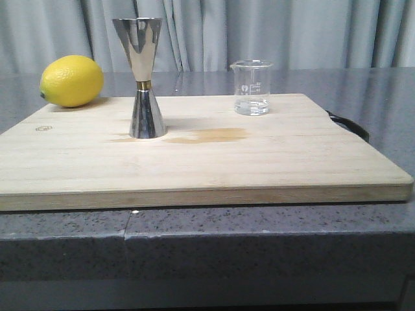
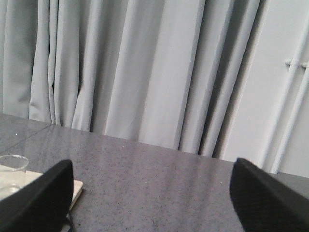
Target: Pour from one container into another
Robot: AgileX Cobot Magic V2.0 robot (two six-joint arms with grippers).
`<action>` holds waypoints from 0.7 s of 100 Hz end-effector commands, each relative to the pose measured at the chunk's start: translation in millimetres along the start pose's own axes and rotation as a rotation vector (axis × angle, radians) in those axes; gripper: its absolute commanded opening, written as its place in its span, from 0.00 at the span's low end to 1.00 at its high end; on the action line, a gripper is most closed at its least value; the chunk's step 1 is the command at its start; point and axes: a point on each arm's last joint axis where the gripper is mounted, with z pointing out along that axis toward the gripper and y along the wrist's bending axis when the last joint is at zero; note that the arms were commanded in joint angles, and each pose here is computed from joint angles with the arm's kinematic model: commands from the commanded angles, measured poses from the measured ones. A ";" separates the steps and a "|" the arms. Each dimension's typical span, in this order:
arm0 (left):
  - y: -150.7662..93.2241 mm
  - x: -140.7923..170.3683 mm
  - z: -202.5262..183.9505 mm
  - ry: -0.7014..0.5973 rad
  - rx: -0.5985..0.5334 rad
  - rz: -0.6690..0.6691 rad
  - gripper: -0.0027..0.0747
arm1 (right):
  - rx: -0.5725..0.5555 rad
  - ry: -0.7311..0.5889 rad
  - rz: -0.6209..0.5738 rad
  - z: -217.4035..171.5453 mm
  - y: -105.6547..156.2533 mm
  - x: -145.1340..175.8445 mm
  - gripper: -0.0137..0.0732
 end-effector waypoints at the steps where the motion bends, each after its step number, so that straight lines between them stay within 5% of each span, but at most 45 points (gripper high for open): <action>1: -2.0 1.4 -0.6 -0.034 0.030 -0.097 0.52 | -0.007 -0.065 -0.014 -2.4 0.9 -5.2 0.82; 12: -4.8 0.1 -0.8 -0.049 0.062 -0.106 0.32 | -0.009 -0.052 -0.013 -2.3 1.9 -1.0 0.66; 25: -9.2 -2.0 -1.3 -0.068 0.113 -0.119 0.01 | -0.009 -0.052 -0.013 -2.3 1.9 -1.0 0.30; 34: -11.9 -2.3 -1.7 -0.069 0.144 -0.136 0.01 | -0.009 -0.052 -0.013 -2.3 1.9 -1.0 0.07; 70: -17.2 -3.0 -2.7 -0.071 0.206 -0.145 0.01 | -0.013 -0.067 -0.012 -2.4 2.2 -2.3 0.07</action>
